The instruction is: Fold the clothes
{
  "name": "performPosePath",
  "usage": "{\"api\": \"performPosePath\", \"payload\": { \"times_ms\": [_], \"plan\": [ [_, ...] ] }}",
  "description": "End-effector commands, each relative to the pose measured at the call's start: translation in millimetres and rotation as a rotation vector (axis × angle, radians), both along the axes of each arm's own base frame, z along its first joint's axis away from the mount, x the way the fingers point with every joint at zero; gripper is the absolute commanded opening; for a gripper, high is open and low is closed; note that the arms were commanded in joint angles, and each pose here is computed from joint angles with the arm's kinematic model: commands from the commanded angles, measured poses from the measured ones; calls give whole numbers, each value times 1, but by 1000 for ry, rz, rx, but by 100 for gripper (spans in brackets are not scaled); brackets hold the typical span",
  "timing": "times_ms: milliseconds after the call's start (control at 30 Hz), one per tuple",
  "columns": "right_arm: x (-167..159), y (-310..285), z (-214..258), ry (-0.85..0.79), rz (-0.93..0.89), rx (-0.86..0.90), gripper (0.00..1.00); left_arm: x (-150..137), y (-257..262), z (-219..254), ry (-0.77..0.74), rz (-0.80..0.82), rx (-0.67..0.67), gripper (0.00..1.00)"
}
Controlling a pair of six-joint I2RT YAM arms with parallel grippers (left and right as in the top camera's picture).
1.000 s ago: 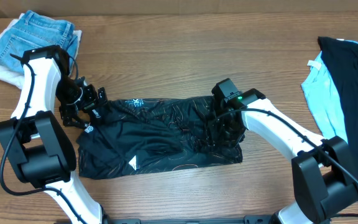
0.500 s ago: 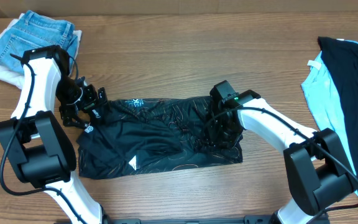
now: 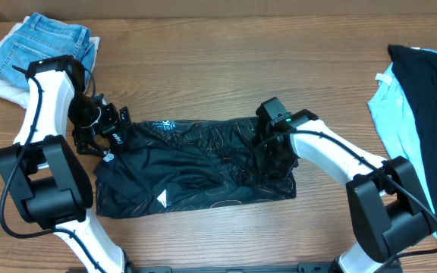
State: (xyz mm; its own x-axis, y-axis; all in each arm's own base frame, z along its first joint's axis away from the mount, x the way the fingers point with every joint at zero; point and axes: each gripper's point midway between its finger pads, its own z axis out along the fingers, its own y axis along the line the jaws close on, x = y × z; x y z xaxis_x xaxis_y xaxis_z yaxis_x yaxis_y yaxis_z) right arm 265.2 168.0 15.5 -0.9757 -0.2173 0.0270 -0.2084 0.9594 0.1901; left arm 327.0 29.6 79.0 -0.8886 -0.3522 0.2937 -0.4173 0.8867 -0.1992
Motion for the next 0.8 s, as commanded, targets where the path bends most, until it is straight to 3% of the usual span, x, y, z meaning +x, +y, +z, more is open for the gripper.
{"api": "performPosePath", "payload": {
  "times_ms": [0,33,267,600,767],
  "plan": [
    [0,-1,-2,-6,1,-14,13,4,-1,1,-12,-25,-1,100],
    [0,-1,-2,-4,-8,-14,4,4,-1,1,-12,-25,-1,100],
    [-8,0,3,39,-58,-7,4,4,-1,1,-12,-26,-1,100],
    [-51,26,67,156,-48,229,4,5,-1,0,-16,-25,0,100],
    [-62,30,76,184,-29,257,4,6,-1,0,-19,-25,1,100]
  ]
}}
